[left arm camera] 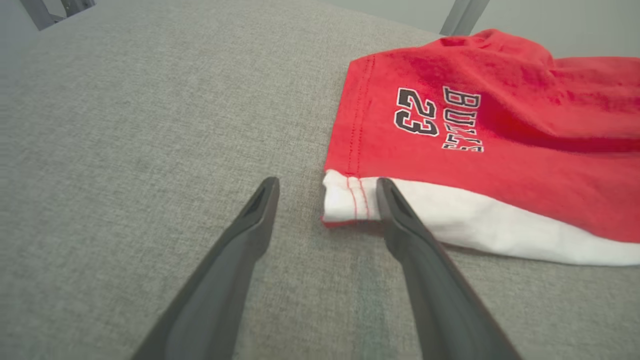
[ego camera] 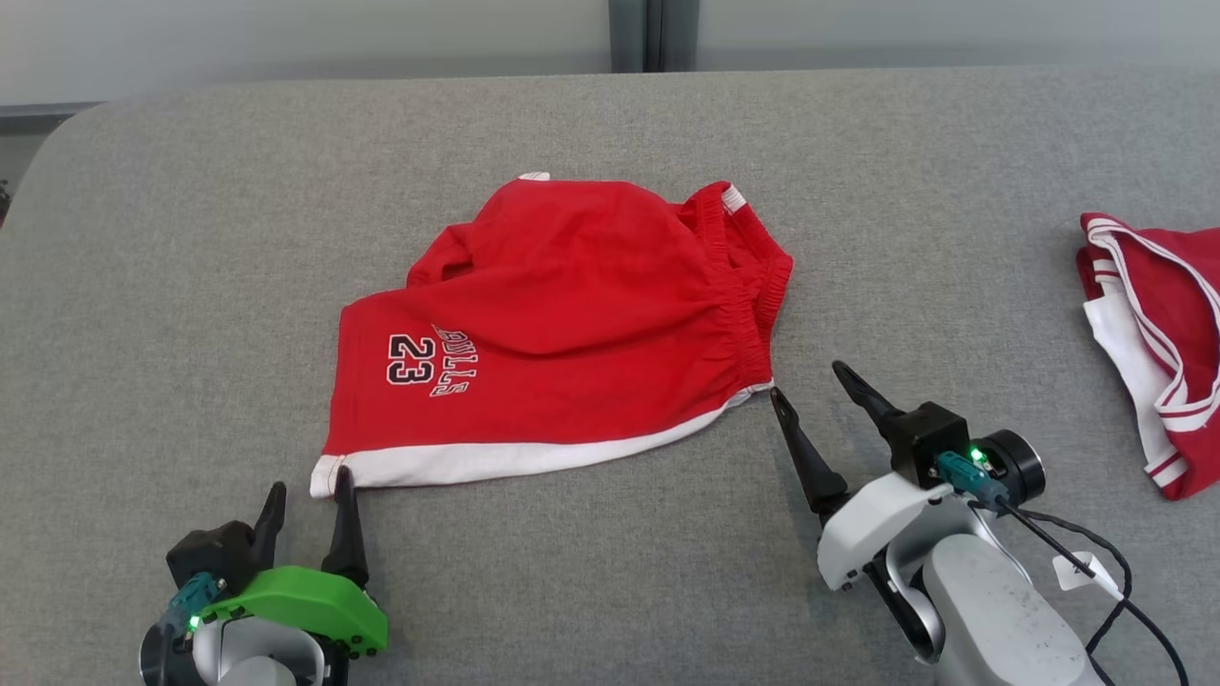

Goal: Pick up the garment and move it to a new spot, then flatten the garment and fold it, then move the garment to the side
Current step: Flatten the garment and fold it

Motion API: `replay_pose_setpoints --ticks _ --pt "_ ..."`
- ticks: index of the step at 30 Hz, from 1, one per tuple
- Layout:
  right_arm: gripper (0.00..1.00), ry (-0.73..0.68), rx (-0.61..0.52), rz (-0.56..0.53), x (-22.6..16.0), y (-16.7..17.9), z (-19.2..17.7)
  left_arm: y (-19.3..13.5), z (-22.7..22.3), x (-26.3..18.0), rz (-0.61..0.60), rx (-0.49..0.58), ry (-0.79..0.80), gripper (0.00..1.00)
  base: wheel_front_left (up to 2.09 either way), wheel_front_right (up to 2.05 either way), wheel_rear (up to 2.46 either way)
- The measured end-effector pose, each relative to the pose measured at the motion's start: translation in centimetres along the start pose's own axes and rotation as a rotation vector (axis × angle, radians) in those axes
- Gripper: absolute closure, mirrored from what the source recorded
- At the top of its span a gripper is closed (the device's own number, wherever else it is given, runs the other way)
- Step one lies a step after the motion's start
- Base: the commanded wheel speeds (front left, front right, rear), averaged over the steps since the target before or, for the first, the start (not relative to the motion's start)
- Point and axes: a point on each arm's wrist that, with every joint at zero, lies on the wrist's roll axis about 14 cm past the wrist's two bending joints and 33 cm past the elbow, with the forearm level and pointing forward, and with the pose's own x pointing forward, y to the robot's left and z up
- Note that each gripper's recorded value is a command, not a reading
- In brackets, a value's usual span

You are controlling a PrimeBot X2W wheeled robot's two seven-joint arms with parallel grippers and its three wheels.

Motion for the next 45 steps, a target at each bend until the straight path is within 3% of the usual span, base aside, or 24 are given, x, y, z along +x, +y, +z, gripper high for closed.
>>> replay_pose_setpoints --ticks 18,21,23,24,25,26,27,32,45 --pt "0.00 0.022 0.017 -0.024 -0.2 -0.9 -0.9 -0.6 -1.5 1.5 -0.018 0.011 0.065 0.00 0.00 0.00 0.00" --pt "0.00 0.022 0.016 -0.025 -0.3 -1.0 -0.9 -0.7 -1.4 1.5 -0.019 0.008 0.063 0.18 0.00 0.00 0.00" --pt "0.00 0.021 0.016 -0.025 -0.3 -0.9 -0.9 -0.9 -1.4 1.5 -0.026 0.008 0.062 0.48 0.00 0.00 0.00" --pt "0.00 0.020 0.016 -0.025 -0.3 -0.9 -0.8 -0.9 -1.4 1.4 -0.028 0.008 0.062 0.55 0.00 0.00 0.00" --pt "0.00 0.019 0.015 -0.025 -0.3 -0.9 -0.8 -1.0 -1.3 1.4 -0.030 0.007 0.061 0.69 0.00 0.00 0.00" --pt "0.00 0.018 0.015 -0.025 -0.3 -0.9 -0.7 -1.1 -1.4 1.4 -0.033 0.008 0.063 0.91 0.00 0.00 0.00" --pt "0.00 0.015 0.015 -0.024 -0.3 -0.9 -0.6 -1.2 -1.6 1.3 -0.038 0.010 0.069 1.00 0.00 0.00 0.00" --pt "0.00 0.025 0.020 -0.012 -0.3 -0.4 -0.9 -1.3 -1.6 1.1 -0.040 0.011 0.070 1.00 0.00 0.00 0.00" --pt "0.00 0.088 -0.059 0.142 1.8 2.2 -2.2 -0.2 -1.2 0.9 -0.014 0.021 0.056 1.00 0.00 0.00 0.00"
